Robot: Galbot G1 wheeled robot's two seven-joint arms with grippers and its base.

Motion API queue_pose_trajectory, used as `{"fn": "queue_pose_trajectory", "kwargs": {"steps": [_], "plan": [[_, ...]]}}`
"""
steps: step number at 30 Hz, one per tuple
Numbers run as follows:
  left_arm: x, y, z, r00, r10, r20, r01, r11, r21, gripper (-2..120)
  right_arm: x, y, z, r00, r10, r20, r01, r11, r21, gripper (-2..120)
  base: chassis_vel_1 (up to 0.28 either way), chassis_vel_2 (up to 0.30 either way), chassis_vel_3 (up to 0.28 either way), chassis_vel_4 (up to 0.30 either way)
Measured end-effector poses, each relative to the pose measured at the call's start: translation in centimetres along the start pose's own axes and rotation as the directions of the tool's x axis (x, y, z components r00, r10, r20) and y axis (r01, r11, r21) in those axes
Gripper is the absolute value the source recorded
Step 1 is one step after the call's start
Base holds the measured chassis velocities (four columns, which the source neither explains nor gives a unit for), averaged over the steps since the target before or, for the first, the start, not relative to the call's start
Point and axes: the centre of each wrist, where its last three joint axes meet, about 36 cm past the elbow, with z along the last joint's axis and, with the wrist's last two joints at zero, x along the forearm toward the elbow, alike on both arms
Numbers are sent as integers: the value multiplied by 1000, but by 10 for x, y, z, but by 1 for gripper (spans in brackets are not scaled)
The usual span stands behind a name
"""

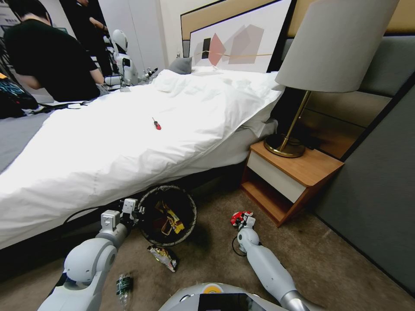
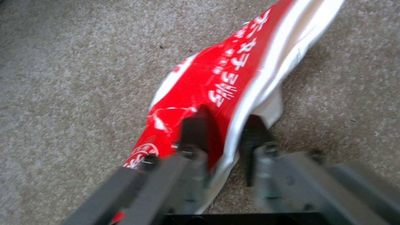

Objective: Pick up the trash bin, then pick up the garbage from the floor and place it into the trash bin.

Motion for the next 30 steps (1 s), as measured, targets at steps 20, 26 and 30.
{"fn": "queue_pose_trajectory", "kwargs": {"steps": [20,26,30], "plan": [[2,-4,-2,1000,1,15,-1,1000,12,1,38,-9,-45,973,-54,224,23,991,135,0,0,0,0,0],[3,-5,-3,1000,0,18,0,1000,13,1,94,-21,-81,930,-144,339,85,979,184,0,0,0,0,0],[4,-5,-3,1000,-1,20,0,1000,11,1,138,-27,-107,895,-235,380,150,959,239,0,0,0,0,0]]}}
